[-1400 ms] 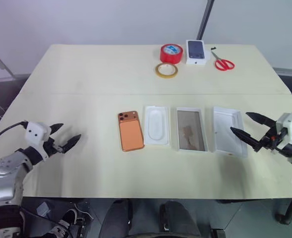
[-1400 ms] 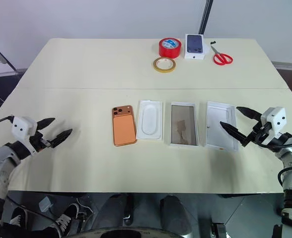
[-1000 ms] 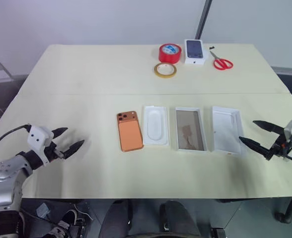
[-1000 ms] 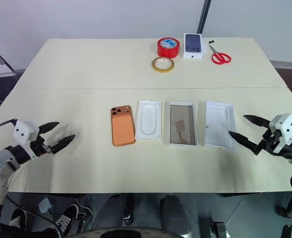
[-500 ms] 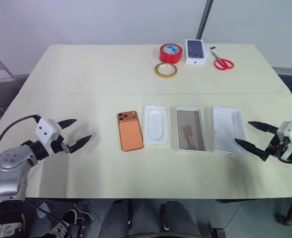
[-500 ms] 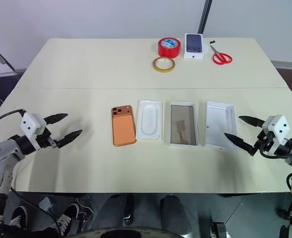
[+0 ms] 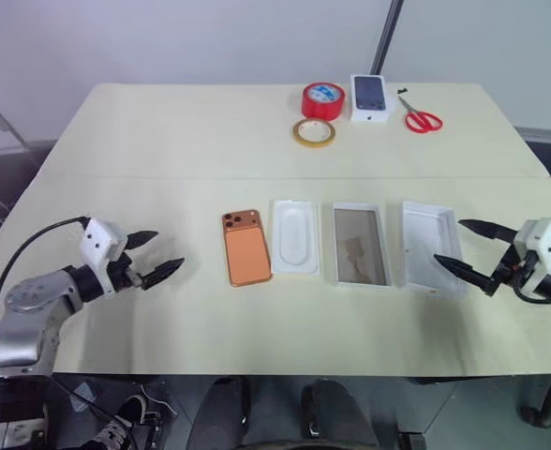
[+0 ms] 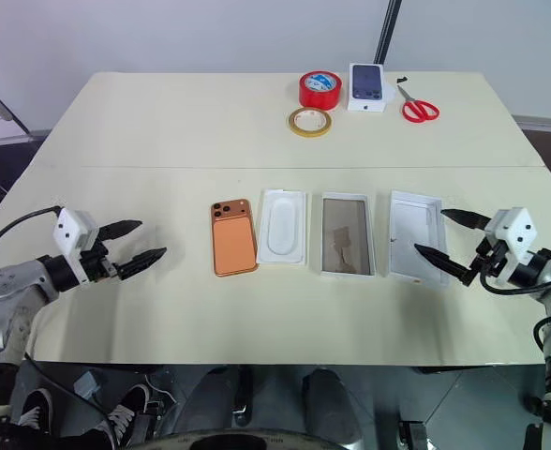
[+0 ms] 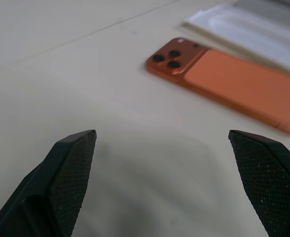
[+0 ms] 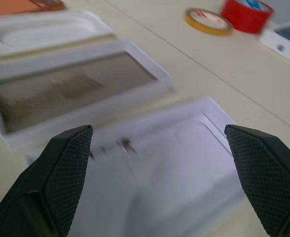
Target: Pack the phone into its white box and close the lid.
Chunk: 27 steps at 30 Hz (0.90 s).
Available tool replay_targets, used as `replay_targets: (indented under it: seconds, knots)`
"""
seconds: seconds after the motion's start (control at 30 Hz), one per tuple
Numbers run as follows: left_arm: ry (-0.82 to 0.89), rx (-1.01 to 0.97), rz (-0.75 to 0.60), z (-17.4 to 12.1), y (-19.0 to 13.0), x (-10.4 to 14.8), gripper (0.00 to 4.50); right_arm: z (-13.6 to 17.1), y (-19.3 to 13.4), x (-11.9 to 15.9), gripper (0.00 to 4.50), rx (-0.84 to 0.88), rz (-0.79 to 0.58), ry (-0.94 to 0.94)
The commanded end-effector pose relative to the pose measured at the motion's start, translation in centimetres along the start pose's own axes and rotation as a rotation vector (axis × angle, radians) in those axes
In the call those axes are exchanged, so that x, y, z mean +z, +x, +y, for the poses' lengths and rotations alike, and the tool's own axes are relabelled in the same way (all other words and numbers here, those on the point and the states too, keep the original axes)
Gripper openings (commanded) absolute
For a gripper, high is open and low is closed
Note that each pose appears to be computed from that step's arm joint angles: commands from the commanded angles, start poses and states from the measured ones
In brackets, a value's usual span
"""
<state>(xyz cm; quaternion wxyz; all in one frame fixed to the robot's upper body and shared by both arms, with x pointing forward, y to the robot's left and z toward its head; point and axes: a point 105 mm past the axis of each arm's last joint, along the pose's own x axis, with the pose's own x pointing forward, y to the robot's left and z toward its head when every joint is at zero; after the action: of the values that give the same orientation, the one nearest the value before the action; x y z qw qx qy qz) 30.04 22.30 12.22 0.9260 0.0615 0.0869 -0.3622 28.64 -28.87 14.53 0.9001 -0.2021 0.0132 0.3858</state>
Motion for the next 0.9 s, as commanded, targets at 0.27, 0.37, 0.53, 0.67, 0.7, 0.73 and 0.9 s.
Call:
replay_targets:
  seconds: [0.27,0.37,0.53,0.67,0.7,0.73,0.9]
  knots:
    - [-0.142,-0.033,0.010,-5.2,9.5,4.1,4.50,5.2,7.2,5.6,4.48,0.267,-0.188,-0.107]
    - [-0.165,-0.044,0.094,-7.0,11.1,3.3,4.50,5.4,7.9,5.6,4.48,0.279,-0.196,-0.101]
    - [-0.273,-0.083,0.278,-9.0,11.4,1.3,4.50,5.4,7.6,4.9,4.48,0.275,-0.179,-0.096]
    - [-0.373,-0.087,0.314,-9.6,11.6,1.2,4.50,5.2,7.1,4.5,4.48,0.258,-0.169,-0.098]
    - [-0.407,-0.083,0.337,-9.7,11.9,0.9,4.50,5.2,7.1,4.4,4.48,0.255,-0.168,-0.098]
    - [-0.431,-0.079,0.349,-9.8,12.2,0.8,4.50,5.1,7.1,4.3,4.48,0.251,-0.169,-0.098]
    - [-0.569,-0.103,0.361,-10.9,14.3,1.3,4.50,5.2,7.3,4.3,4.48,0.248,-0.174,-0.103]
